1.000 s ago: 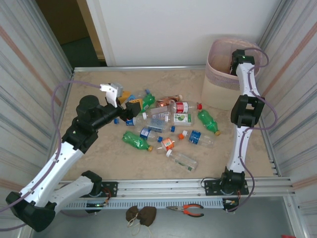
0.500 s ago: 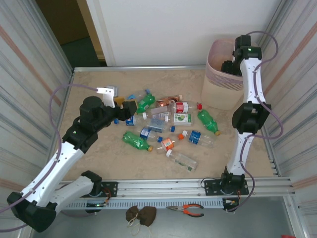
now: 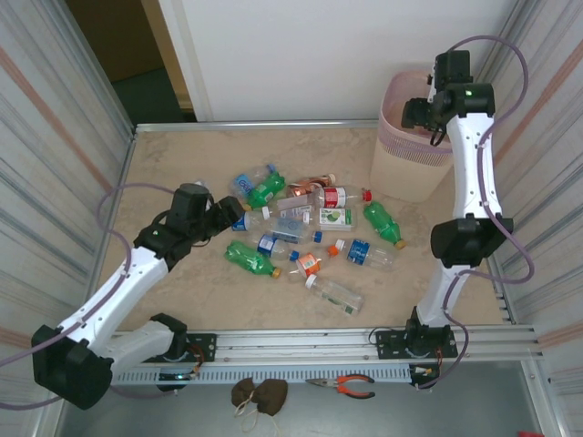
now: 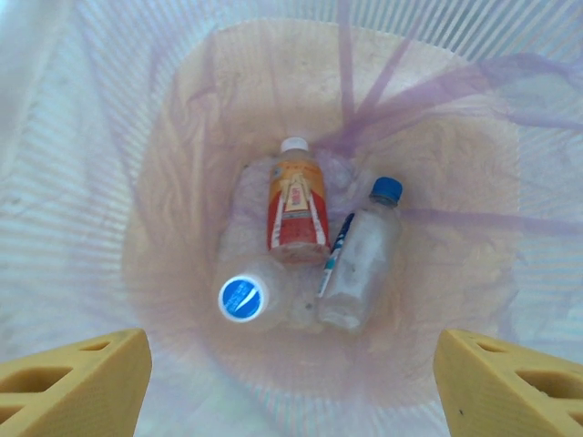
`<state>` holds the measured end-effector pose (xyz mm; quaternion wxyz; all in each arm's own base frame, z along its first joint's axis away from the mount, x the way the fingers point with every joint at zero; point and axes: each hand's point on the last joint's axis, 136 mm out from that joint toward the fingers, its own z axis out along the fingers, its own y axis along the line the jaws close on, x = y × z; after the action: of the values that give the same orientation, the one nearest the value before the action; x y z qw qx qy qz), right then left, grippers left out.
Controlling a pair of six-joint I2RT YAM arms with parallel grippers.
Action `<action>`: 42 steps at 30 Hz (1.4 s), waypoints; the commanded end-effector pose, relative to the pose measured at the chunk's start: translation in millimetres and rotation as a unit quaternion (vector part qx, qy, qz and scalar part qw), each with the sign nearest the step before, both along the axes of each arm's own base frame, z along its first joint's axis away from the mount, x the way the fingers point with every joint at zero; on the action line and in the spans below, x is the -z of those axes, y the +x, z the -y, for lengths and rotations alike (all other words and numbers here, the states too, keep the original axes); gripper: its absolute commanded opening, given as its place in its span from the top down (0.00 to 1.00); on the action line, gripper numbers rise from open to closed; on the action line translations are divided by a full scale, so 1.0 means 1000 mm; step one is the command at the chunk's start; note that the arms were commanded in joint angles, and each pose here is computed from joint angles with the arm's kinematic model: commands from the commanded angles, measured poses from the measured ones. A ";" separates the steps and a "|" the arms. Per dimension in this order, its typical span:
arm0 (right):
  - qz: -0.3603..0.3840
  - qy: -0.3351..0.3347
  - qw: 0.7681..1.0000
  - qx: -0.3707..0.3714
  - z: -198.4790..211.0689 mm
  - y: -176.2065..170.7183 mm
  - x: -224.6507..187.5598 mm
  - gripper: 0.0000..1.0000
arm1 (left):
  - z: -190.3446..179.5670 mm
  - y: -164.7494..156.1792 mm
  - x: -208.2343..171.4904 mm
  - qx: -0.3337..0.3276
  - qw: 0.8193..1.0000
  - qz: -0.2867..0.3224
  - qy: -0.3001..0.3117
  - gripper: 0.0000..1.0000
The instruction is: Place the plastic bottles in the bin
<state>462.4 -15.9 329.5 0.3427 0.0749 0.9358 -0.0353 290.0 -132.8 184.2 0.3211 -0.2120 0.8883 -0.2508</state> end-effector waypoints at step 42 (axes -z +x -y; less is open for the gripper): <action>0.035 0.031 0.998 -0.053 -0.040 -0.029 -0.016 0.19 | 0.018 -0.023 0.139 -0.115 0.940 -0.219 -0.235 0.32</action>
<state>437.6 20.4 338.1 0.3659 0.0471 0.9293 0.0139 264.8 -147.7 43.2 0.0907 -0.4333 0.8263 -0.3483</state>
